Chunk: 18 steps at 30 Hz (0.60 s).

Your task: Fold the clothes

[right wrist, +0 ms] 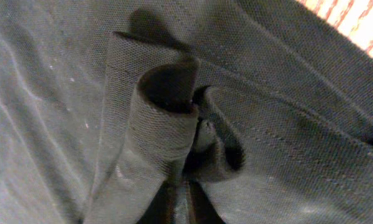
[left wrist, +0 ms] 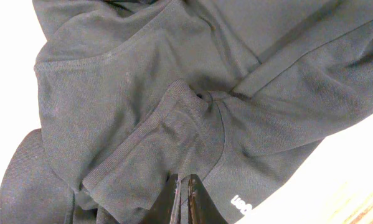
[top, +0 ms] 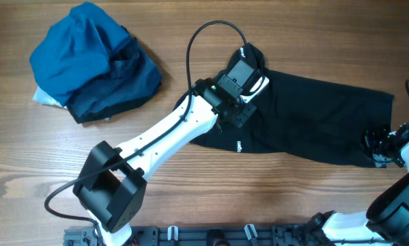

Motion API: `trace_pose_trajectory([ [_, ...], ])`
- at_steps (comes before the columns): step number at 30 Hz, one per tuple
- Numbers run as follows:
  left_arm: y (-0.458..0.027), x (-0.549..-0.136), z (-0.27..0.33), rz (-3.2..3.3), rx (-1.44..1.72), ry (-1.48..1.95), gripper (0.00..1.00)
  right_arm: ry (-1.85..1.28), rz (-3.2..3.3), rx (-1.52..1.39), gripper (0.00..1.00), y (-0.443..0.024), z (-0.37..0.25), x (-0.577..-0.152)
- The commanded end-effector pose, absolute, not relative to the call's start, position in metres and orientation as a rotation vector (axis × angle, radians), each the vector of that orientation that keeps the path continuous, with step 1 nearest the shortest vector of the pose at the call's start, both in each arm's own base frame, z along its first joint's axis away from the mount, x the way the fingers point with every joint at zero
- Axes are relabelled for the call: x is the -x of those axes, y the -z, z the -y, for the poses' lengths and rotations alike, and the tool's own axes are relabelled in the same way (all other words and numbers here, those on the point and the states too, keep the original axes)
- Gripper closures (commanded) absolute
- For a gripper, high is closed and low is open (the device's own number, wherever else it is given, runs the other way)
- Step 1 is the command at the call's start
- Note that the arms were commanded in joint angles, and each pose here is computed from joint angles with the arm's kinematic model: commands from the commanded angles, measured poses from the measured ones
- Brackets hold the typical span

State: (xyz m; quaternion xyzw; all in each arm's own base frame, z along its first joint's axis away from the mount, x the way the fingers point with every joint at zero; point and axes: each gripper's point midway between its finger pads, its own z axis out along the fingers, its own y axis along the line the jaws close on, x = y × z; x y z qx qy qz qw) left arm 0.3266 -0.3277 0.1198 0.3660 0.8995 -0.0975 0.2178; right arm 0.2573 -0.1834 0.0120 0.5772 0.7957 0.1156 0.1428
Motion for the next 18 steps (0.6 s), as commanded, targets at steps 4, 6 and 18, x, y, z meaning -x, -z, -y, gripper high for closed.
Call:
trace_pose_trajectory([
  [4, -0.125, -0.329, 0.328, -2.475, -1.010, 0.259, 0.94, -0.469, -2.253, -1.537, 0.96, -0.055, 0.180, -0.282],
  [6, -0.125, -0.329, 0.328, -2.475, -1.010, 0.259, 0.94, -0.448, -2.236, -1.485, 0.96, -0.076, 0.183, -0.285],
  [18, -0.094, -0.325, 0.337, -2.530, -1.049, 0.309, 0.38, -0.285, -2.246, -1.505, 0.96, -0.094, 0.190, -0.265],
])
